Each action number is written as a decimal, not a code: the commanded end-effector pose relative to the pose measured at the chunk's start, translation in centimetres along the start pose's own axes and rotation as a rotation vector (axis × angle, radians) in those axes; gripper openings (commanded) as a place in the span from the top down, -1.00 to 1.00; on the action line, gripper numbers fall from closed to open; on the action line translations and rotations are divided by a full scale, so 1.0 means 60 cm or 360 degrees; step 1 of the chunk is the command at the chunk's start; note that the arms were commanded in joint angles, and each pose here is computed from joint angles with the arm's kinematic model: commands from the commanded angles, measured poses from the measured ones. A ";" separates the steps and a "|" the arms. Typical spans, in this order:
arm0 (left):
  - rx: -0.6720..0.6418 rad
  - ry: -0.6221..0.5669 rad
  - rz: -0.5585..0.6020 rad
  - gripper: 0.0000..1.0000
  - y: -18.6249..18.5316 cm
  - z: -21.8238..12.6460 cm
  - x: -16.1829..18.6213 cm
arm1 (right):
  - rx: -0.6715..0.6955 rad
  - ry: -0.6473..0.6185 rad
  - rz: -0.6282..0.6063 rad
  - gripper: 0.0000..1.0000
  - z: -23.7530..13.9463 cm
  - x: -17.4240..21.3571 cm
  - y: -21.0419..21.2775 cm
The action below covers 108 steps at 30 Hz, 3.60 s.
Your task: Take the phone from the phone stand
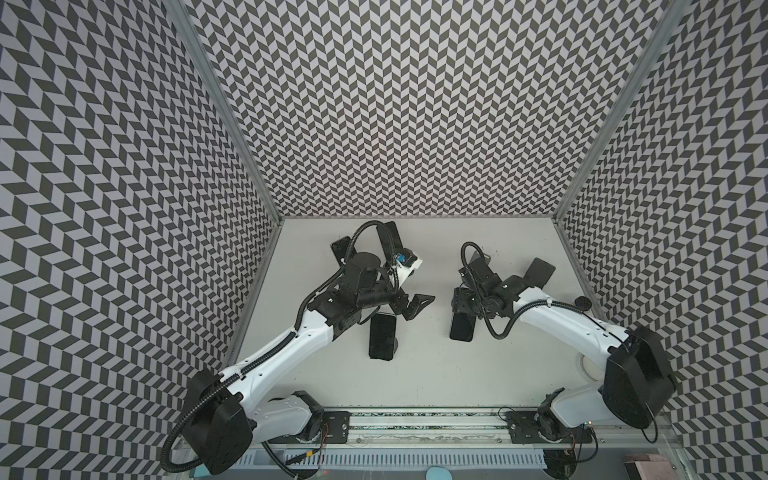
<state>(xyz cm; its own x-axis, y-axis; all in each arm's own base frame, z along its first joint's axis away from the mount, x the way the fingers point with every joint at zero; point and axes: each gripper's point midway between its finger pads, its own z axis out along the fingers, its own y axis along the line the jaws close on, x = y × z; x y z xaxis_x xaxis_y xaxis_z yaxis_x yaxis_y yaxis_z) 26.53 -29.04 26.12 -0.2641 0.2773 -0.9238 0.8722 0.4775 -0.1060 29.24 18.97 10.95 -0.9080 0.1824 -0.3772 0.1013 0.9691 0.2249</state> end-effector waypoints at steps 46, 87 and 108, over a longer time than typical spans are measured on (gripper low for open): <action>-0.0438 0.0118 -0.0374 -1.00 0.076 -0.114 0.064 | 0.0093 0.0442 -0.0215 0.32 0.093 0.059 0.110; -0.0576 0.0068 -0.0285 -1.00 0.105 -0.160 0.083 | 0.0319 0.0683 -0.0215 0.25 0.142 0.079 0.105; -0.0591 0.0067 -0.0245 -1.00 0.103 -0.165 0.091 | 0.0335 0.0738 -0.0196 0.21 0.154 0.094 0.101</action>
<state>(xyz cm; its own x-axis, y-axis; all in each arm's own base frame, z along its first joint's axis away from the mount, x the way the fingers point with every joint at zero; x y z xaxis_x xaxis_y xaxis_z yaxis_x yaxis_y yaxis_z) 26.59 -16.59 24.37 -0.4104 0.1948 -0.8909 0.6128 0.7824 -0.1112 28.31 26.98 2.13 -0.9982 0.0060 0.0588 0.0061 1.0000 0.0013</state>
